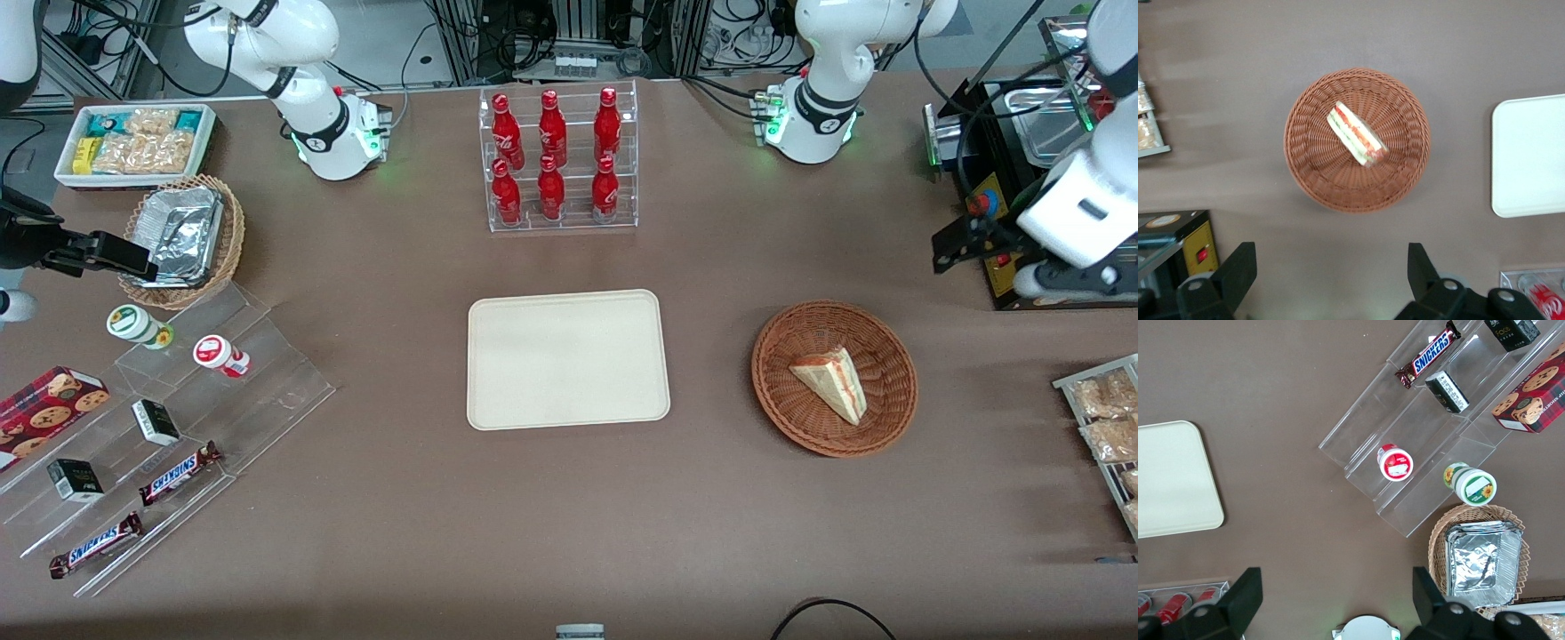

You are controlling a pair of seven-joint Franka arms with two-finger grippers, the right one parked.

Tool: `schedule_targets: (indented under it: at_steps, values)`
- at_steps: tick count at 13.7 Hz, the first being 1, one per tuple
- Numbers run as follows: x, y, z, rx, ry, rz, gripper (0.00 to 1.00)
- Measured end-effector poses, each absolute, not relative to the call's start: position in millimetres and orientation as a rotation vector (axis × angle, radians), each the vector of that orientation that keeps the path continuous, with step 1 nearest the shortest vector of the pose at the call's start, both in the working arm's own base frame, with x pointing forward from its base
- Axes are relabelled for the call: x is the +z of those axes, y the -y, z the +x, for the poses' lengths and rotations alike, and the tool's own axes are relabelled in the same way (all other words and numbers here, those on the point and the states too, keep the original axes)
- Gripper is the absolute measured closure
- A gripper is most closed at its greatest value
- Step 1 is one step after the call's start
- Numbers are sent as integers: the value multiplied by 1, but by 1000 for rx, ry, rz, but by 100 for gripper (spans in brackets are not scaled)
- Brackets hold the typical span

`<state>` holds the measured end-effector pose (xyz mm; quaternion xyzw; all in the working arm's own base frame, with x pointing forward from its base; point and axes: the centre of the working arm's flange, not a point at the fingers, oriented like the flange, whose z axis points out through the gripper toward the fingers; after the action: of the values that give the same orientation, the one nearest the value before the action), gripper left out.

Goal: Place sandwich from basket to tray
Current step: 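Lower the open left gripper over the sandwich in the wicker basket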

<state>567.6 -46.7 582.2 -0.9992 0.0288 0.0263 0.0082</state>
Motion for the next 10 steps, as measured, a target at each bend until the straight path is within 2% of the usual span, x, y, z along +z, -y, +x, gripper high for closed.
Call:
schedule_targets:
  at_steps: [6, 10]
  values:
    - [464, 48, 579, 51, 118, -3125, 0]
    - [396, 49, 570, -47, 405, -3115, 0]
